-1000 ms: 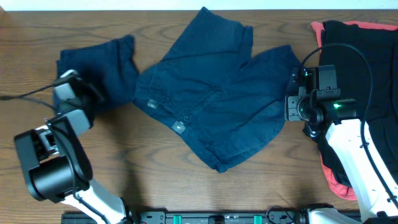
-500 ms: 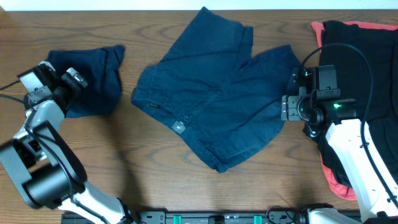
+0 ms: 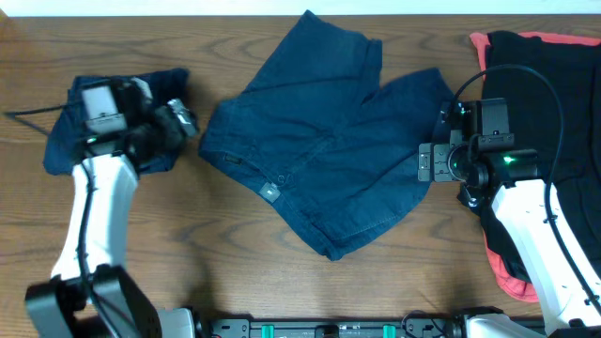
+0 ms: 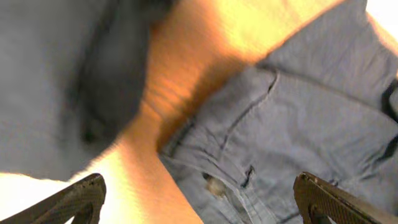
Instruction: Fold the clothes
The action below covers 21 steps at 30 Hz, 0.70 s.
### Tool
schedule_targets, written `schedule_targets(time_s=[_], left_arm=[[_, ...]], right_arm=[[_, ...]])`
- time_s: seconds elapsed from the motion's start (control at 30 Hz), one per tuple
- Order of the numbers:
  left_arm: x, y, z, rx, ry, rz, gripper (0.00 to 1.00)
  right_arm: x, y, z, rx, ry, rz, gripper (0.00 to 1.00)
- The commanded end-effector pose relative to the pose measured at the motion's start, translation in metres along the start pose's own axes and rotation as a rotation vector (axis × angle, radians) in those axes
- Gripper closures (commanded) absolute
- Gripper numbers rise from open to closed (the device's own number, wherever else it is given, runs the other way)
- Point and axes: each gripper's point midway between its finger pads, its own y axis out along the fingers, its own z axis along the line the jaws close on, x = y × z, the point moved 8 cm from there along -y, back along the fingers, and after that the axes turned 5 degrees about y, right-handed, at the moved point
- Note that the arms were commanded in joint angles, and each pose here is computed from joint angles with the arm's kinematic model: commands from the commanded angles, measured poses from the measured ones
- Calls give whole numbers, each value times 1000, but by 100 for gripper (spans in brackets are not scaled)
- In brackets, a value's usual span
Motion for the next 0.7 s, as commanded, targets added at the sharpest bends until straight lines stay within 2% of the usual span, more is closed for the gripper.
schedule_targets(time_s=[0.0,0.27,0.43,0.47,0.5,0.57,0.6,0.67], left_arm=[[-27,33,5,28,-134,130,2],[-48,90,5,42,-116,250,2],[-48,113,4,28,-89,226,0],[-45,117,4,21,-85,209,11],[-41,120,4,15,-77,184,30],[-32,123,2,-5,-61,127,77],[-27,124,0,-16,-53,98,94],[-14,123,-5,-42,-34,35,94]], right_arm=[[5,-6,-2,7,16,-23,1],[5,-6,-2,7,16,-23,1],[5,-6,-2,7,16,-23,1],[5,-6,-2,7,16,-23,1],[5,-6,-2,7,16,-23,1],[5,-6,-2,6,16,-22,1],[5,-6,-2,6,16,-19,1],[4,-6,-2,5,16,-16,1]])
